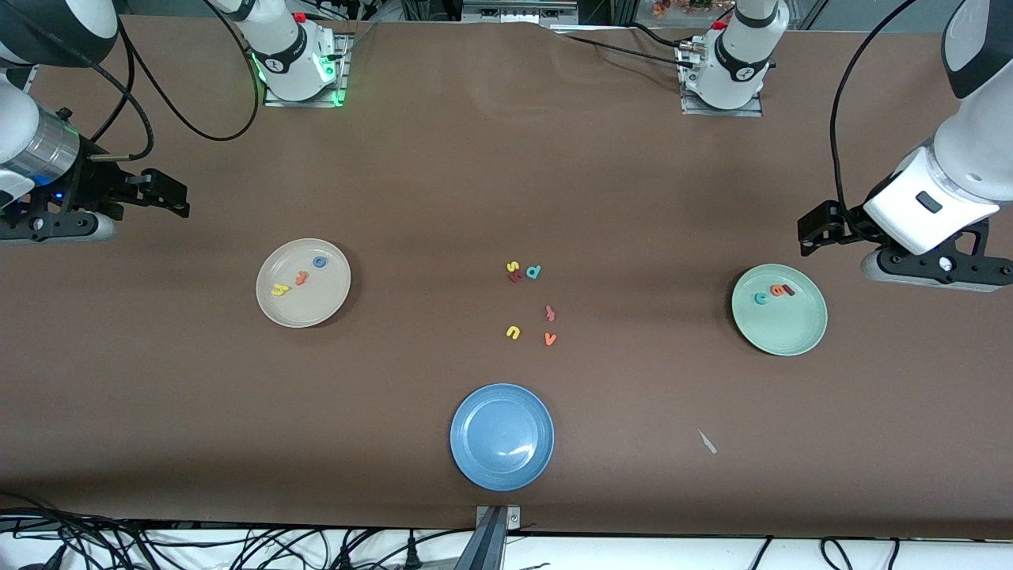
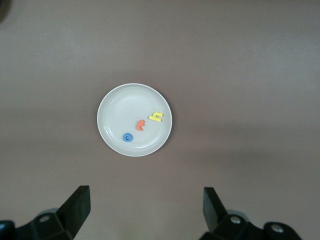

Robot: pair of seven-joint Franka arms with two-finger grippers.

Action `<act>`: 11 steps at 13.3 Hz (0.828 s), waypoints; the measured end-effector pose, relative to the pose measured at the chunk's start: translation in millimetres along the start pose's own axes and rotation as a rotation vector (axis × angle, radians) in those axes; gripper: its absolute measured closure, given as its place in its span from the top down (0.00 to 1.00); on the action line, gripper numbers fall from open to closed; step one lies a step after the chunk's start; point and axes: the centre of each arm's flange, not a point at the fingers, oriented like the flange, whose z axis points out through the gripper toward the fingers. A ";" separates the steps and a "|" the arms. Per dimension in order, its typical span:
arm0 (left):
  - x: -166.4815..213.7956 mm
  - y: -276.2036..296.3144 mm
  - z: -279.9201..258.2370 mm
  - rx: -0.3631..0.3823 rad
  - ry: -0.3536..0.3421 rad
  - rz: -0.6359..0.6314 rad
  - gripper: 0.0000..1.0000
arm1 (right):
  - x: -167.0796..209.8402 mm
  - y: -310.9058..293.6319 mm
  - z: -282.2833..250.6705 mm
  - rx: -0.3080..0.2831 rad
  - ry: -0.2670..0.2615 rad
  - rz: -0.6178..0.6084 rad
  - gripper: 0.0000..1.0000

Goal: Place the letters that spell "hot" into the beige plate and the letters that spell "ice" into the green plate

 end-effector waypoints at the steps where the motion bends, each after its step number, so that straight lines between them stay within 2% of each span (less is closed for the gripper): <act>1: 0.0 0.3 -0.1 0.000 0.001 0.001 1.00 | 0.0 0.1 -0.3 0.000 0.001 0.000 1.00; 11: 1.5 0.8 -1.6 -0.002 0.015 0.001 1.00 | -1.0 0.3 -16.9 0.000 0.010 0.001 1.00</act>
